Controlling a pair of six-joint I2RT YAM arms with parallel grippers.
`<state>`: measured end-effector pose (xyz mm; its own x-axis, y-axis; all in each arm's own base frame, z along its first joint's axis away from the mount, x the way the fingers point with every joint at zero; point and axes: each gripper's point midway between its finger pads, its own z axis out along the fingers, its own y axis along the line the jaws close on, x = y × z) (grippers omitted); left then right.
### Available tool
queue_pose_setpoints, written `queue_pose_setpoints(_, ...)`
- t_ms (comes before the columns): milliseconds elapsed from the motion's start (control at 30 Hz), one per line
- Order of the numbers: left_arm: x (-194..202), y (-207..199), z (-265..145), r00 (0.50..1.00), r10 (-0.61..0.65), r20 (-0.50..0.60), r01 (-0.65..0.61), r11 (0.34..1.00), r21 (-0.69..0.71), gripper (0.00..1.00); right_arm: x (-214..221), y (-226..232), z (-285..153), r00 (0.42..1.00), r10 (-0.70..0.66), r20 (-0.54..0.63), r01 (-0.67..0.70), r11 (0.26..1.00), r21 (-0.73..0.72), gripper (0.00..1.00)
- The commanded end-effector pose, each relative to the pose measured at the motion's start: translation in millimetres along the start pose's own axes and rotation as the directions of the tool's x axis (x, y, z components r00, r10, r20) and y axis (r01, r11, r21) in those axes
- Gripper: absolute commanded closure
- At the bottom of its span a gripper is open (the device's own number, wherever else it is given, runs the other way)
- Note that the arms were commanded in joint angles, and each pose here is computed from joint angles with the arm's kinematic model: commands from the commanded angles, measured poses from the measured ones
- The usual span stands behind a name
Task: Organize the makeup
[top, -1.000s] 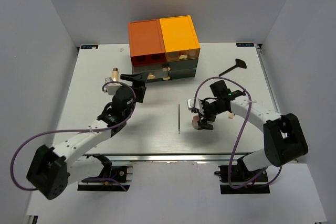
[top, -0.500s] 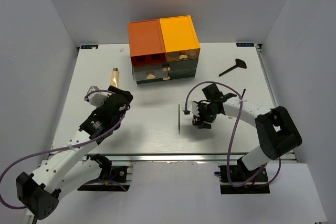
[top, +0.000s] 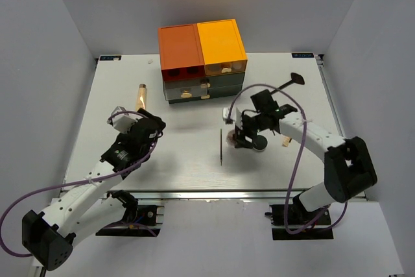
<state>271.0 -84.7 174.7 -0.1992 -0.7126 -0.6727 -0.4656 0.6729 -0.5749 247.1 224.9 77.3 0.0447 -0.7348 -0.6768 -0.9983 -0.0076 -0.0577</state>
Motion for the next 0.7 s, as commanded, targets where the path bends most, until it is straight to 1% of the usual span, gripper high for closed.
queue_pose_setpoints(0,1.9,-7.4,-0.6,1.0,0.019,-0.003,-0.019,0.998,0.056,0.02,-142.5,-20.0,-62.4,0.908,-0.133,0.397,0.107,0.99,0.089,1.0)
queue_pose_setpoints(33,4.1,-6.6,0.3,1.0,0.021,-0.005,-0.02,0.998,0.061,0.02,-164.9,-26.1,-72.5,0.882,-0.15,0.448,0.107,0.987,0.121,1.0)
queue_pose_setpoints(67,4.3,-8.6,0.7,1.0,0.015,-0.004,-0.015,0.997,0.072,0.02,-193.1,-38.8,-84.3,0.845,-0.147,0.514,0.07,0.984,0.166,1.0)
queue_pose_setpoints(100,5.2,-8.3,0.8,1.0,0.015,-0.006,-0.014,0.997,0.075,0.02,-222.9,-44.9,-96.9,0.812,-0.176,0.556,0.073,0.976,0.203,1.0)
queue_pose_setpoints(133,5.5,-8.0,1.3,1.0,0.013,-0.005,-0.013,0.997,0.077,0.02,-232.5,-63.6,-95.5,0.812,-0.149,0.565,0.007,0.97,0.245,1.0)
queue_pose_setpoints(167,5.6,-8.7,1.1,1.0,0.014,-0.004,-0.014,0.997,0.081,0.02,-254.4,-75.5,-103.5,0.775,-0.107,0.623,-0.073,0.964,0.257,1.0)
queue_pose_setpoints(200,4.3,-8.9,0.8,1.0,0.012,-0.001,-0.012,0.996,0.083,0.02,-272.2,-98.3,-102.6,0.767,-0.081,0.637,-0.158,0.938,0.309,1.0)
queue_pose_setpoints(233,3.9,-8.6,0.7,1.0,0.013,0.001,-0.013,0.997,0.082,0.02,-282.0,-108.2,-102.8,0.752,-0.049,0.658,-0.216,0.924,0.316,1.0)
queue_pose_setpoints(267,3.6,-9.1,0.1,1.0,0.014,0.0,-0.014,0.996,0.084,0.02,-289.7,-117.5,-100.0,0.722,0.033,0.692,-0.317,0.904,0.288,1.0)
queue_pose_setpoints(300,2.9,-8.6,0.1,1.0,0.014,0.003,-0.014,0.996,0.082,0.02,-308.8,-132.1,-111.5,0.683,0.023,0.73,-0.38,0.865,0.329,1.0)
queue_pose_setpoints(333,2.1,-9.4,-1.1,1.0,0.01,0.004,-0.011,0.996,0.088,0.02,-306.5,-145.0,-93.6,0.685,0.061,0.726,-0.421,0.847,0.325,1.0)
queue_pose_setpoints(400,1.1,-9.3,-2.2,1.0,0.008,0.004,-0.008,0.996,0.089,0.02,-317.4,-155.3,-85.2,0.654,0.1,0.75,-0.486,0.815,0.315,1.0)
queue_pose_setpoints(467,-1.2,-8.1,-4.5,1.0,-0.001,0.007,0.0,0.996,0.09,0.02,-325.4,-169.8,-74.5,0.65,0.095,0.754,-0.501,0.8,0.331,1.0)
queue_pose_setpoints(567,-3.6,-5.2,-7.4,1.0,-0.015,0.012,0.014,0.996,0.093,0.02,-326.8,-185.8,-62.2,0.669,0.085,0.738,-0.498,0.788,0.361,1.0)
queue_pose_setpoints(600,-4.8,-5.4,-7.9,1.0,-0.02,0.015,0.019,0.995,0.096,0.02,-326.6,-188.7,-60.2,0.683,0.077,0.727,-0.488,0.789,0.374,0.96)
queue_pose_setpoints(667,-5.5,-6.2,-9.7,0.999,-0.032,0.016,0.03,0.993,0.11,0.02,-321.6,-193.1,-51.1,0.716,0.072,0.695,-0.465,0.791,0.397,0.82)
